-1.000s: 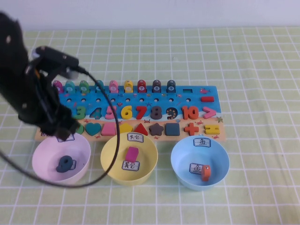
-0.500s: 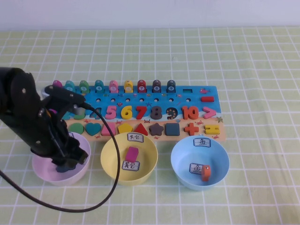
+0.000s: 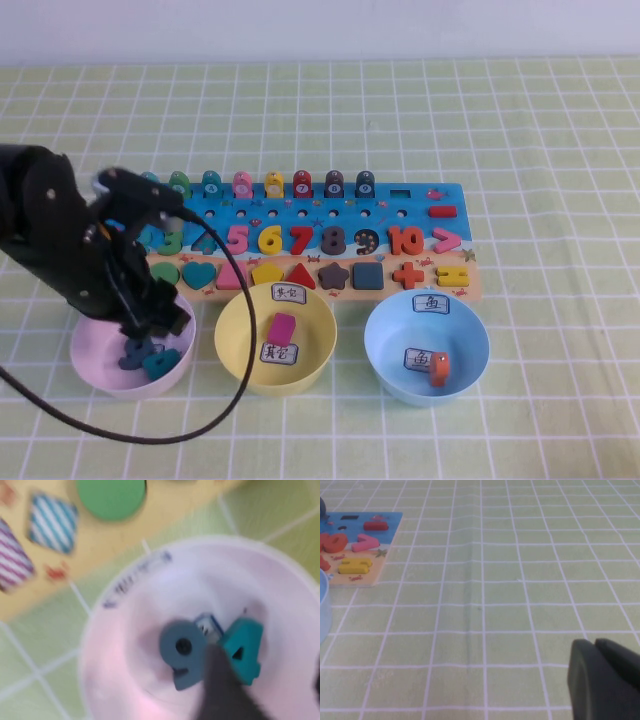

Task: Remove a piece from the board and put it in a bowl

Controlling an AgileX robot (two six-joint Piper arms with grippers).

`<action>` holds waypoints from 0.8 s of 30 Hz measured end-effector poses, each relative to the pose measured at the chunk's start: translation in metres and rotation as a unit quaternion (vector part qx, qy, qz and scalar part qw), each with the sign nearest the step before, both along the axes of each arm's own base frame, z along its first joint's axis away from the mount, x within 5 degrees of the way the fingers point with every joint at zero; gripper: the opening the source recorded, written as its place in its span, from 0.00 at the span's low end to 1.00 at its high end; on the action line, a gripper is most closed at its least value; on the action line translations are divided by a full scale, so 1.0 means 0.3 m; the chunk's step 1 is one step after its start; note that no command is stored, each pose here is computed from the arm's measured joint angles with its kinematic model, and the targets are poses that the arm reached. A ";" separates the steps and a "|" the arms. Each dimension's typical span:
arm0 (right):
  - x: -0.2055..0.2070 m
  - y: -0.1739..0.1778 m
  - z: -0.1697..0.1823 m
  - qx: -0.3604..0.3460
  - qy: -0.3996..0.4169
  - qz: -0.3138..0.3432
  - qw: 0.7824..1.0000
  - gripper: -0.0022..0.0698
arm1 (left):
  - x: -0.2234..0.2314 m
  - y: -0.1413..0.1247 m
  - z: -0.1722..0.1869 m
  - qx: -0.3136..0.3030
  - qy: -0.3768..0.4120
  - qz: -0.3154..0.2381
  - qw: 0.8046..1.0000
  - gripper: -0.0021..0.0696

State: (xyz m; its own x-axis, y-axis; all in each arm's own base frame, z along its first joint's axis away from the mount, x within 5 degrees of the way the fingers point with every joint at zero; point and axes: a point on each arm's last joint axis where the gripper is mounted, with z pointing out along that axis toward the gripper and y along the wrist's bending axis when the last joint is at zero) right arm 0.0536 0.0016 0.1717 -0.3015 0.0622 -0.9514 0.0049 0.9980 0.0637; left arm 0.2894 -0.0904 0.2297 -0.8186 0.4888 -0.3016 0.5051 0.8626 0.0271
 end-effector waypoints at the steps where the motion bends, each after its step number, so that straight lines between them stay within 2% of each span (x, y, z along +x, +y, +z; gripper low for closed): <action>1: 0.000 0.000 0.000 0.000 0.000 0.000 1.000 0.01 | -0.006 0.002 0.029 -0.004 -0.020 -0.003 1.000 0.44; 4: 0.000 0.000 0.000 0.000 0.000 0.000 1.000 0.01 | -0.041 0.013 0.131 -0.020 -0.082 -0.008 0.996 0.16; 7: 0.000 0.000 0.000 0.000 0.000 0.000 1.000 0.01 | -0.108 0.030 0.251 -0.044 -0.147 -0.007 0.988 0.07; 10: 0.000 0.000 0.000 0.000 0.000 0.000 1.000 0.01 | -0.208 0.054 0.339 -0.074 -0.206 -0.004 0.976 0.04; 13: 0.000 0.000 0.000 0.000 0.000 0.000 1.000 0.01 | -0.329 0.090 0.378 -0.092 -0.262 -0.003 0.961 0.03; 17: 0.000 0.000 0.000 0.000 0.000 0.000 1.000 0.01 | -0.485 0.137 0.352 -0.107 -0.315 -0.001 0.943 0.03; 24: 0.000 0.000 0.000 0.000 0.000 0.000 1.000 0.01 | -0.677 0.194 0.251 -0.120 -0.353 0.000 0.928 0.03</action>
State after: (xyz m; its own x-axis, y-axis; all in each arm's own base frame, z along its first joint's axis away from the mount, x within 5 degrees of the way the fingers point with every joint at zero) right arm 0.0536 0.0016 0.1717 -0.3015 0.0622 -0.9514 0.0049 0.9980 0.0637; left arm 0.0863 -0.0323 0.3050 -0.3762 0.3377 -0.8628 0.4351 0.8865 0.1572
